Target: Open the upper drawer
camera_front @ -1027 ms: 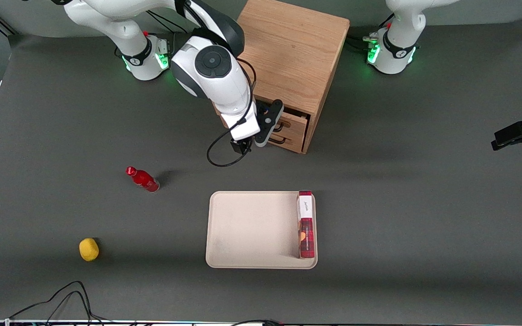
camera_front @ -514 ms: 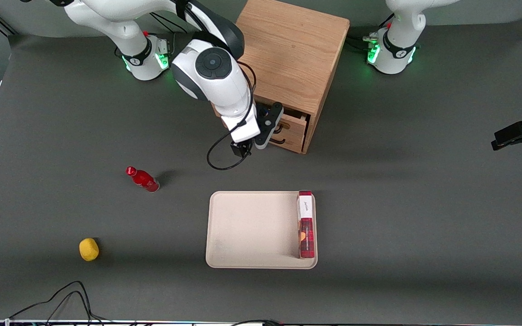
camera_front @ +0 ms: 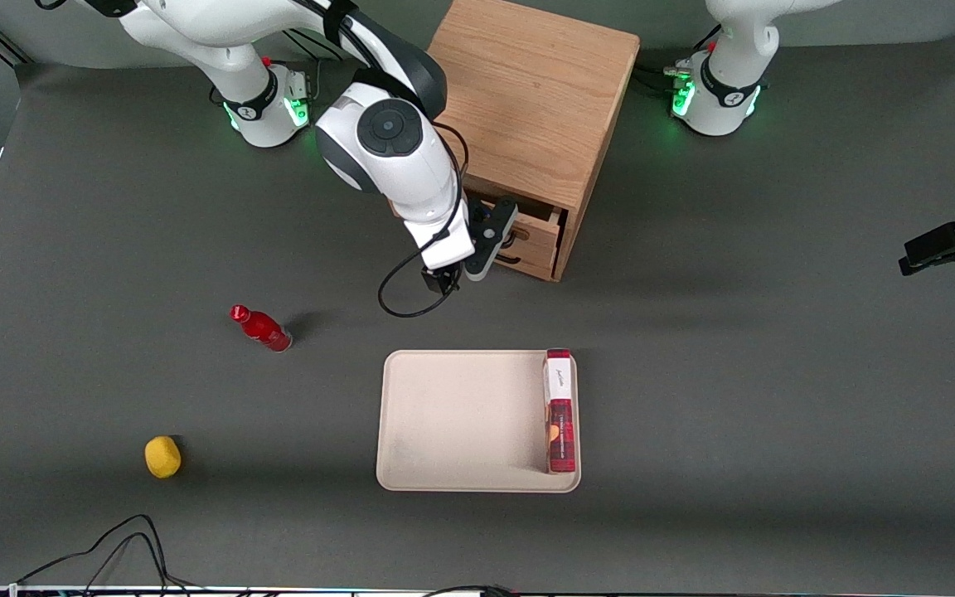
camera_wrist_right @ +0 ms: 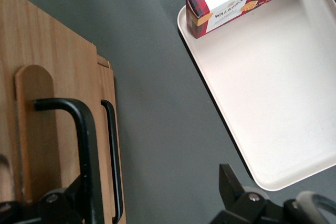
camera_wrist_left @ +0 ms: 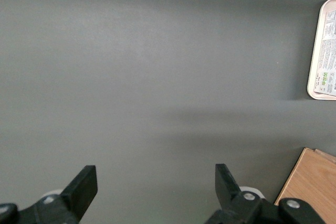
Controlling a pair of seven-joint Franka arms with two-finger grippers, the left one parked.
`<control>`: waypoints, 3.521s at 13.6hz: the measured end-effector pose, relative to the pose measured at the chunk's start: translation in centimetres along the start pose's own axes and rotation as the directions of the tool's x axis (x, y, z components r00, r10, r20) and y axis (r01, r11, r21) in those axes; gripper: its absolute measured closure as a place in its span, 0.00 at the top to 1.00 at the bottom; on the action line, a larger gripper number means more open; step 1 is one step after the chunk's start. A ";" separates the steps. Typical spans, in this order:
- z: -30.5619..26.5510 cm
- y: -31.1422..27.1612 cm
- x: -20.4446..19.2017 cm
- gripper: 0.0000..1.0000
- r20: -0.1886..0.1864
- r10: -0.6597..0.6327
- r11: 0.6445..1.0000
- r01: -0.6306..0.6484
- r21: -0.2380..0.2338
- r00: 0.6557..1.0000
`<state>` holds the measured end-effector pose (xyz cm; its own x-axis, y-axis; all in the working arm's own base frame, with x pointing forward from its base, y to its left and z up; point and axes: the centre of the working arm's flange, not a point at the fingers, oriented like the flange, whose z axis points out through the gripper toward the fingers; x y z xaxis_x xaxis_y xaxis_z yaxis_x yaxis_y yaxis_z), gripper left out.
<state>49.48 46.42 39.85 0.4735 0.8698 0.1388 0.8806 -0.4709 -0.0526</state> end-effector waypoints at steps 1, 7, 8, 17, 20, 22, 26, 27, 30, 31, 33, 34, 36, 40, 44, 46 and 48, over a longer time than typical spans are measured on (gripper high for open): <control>0.0 0.1 0.0 1.00 0.000 0.000 1.000 0.000 -0.001 1.000; 0.0 1.3 0.0 1.00 -0.007 0.016 1.000 -0.016 -0.008 1.000; -0.1 1.7 0.0 1.00 -0.009 0.022 1.000 -0.022 -0.011 1.000; 0.0 3.9 0.2 1.00 -0.021 0.051 0.999 -0.051 -0.017 0.998; 0.0 4.3 0.3 1.00 -0.025 0.057 0.998 -0.057 -0.016 0.998; 0.0 4.8 0.2 1.00 -0.026 0.063 0.998 -0.064 -0.019 0.998; -0.1 5.5 0.1 1.00 -0.026 0.067 0.997 -0.068 -0.033 0.997; -0.1 5.7 0.0 1.00 -0.027 0.068 0.997 -0.069 -0.037 0.997; -0.2 6.7 -0.1 1.00 -0.029 0.076 0.996 -0.077 -0.049 0.997; -0.2 6.9 -0.1 1.00 -0.030 0.076 0.996 -0.077 -0.052 0.997; -0.3 7.4 -0.1 1.00 -0.031 0.077 0.995 -0.079 -0.057 0.997; -0.3 7.6 0.0 1.00 -0.033 0.079 0.995 -0.080 -0.058 0.996; -0.3 8.1 0.0 1.00 -0.034 0.081 0.995 -0.083 -0.057 0.996; -0.3 8.9 -0.3 1.00 -0.035 0.092 0.994 -0.094 -0.058 0.995; -0.3 9.5 -0.3 1.00 -0.038 0.094 0.994 -0.097 -0.059 0.995; -0.2 9.8 -0.4 1.00 -0.038 0.092 0.994 -0.094 -0.060 0.995; -0.1 10.1 -0.3 1.00 -0.039 0.089 0.994 -0.091 -0.059 0.995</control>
<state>58.26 41.37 39.40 0.5485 0.8183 0.1718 0.8313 -0.5558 -0.0069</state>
